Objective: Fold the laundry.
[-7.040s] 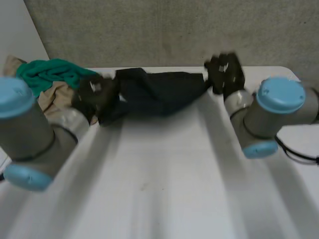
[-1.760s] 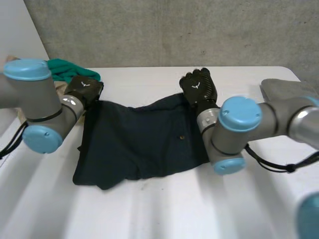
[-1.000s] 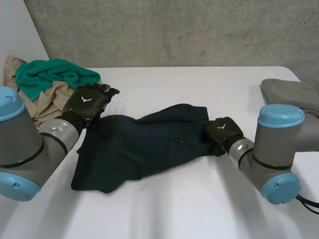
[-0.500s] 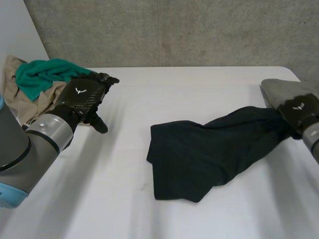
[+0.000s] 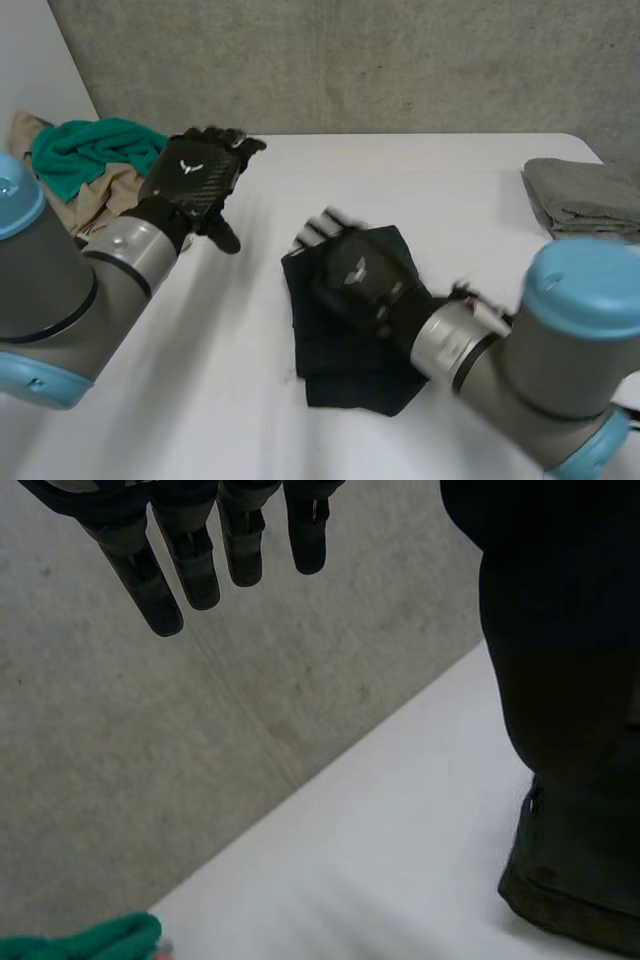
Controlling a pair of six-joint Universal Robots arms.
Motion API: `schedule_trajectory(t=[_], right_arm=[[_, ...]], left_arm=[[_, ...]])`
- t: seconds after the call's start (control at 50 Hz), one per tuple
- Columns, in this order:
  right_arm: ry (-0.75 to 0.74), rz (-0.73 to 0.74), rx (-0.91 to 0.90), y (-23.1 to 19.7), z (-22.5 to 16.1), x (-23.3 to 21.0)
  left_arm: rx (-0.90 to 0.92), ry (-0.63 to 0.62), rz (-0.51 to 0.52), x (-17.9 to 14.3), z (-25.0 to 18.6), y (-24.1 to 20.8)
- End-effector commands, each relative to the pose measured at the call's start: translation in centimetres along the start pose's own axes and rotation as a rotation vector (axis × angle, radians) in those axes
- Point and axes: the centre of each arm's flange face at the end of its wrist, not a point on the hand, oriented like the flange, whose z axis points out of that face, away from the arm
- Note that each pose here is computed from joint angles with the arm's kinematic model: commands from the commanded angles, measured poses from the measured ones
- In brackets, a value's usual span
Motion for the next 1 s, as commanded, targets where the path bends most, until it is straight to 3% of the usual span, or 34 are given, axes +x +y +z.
schedule_trajectory(t=[0.02,0.16,0.26,0.4,0.56,0.64,0.8,0.9,1.0], right_arm=[[0.215,0.481,0.086,-1.2,-0.9,7.9],[0.254,0.574,-0.074,2.2,-0.3,10.4],[0.212,0.643,-0.244,5.3,0.8,9.9],[0.12,0.688,-0.447,9.8,1.9,7.4],[0.186,0.571,-0.556,12.2,1.8,7.5],[0.234,0.511,-0.498,10.5,1.4,8.7],[0.346,0.24,-0.305,4.1,-0.3,9.4],[0.361,0.105,-0.228,1.5,-2.2,6.4],[0.249,0.086,-0.257,2.1,-4.3,2.0]], left_arm=[[0.056,0.035,0.006,2.7,1.3,-1.9],[-0.001,0.148,0.0,7.1,1.6,-1.6],[-0.163,0.197,0.002,10.0,1.8,1.7],[-0.34,0.158,0.016,11.2,2.2,6.8],[-0.518,0.137,0.043,10.1,2.3,10.0],[-0.545,0.123,0.022,8.7,2.1,8.2],[-0.296,0.125,-0.122,6.1,1.7,0.3],[-0.152,0.159,-0.157,4.5,1.2,-3.2],[-0.093,0.277,-0.179,3.7,0.3,-5.0]])
